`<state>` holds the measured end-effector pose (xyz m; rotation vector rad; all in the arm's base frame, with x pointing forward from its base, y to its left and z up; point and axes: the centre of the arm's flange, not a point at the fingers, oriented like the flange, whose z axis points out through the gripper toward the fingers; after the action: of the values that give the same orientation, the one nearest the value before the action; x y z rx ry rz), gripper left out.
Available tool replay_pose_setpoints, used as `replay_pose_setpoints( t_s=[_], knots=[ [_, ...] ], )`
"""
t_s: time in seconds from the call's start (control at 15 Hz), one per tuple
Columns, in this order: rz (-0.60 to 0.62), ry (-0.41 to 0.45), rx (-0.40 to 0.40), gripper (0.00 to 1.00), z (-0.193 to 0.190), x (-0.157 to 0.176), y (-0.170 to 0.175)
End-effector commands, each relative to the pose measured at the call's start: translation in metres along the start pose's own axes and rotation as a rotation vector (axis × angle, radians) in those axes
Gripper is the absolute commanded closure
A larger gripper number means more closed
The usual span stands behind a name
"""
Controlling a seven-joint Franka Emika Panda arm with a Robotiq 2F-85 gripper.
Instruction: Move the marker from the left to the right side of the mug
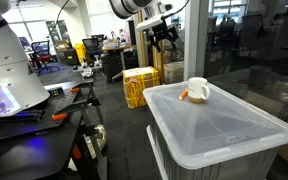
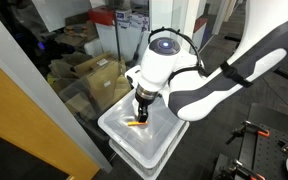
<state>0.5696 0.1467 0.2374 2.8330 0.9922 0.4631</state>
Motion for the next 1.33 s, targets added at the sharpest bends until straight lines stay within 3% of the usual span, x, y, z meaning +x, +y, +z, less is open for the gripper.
replay_pose_setpoints(
  t_s=[0.0,0.6,1.27],
  knots=[
    [0.004,0.004,-0.008,0.00,0.023,0.006,-0.009],
    [-0.023,-0.015,0.000,0.00,0.074,0.008,-0.019],
    [-0.024,-0.041,0.007,0.00,0.122,0.021,-0.001]
  ],
)
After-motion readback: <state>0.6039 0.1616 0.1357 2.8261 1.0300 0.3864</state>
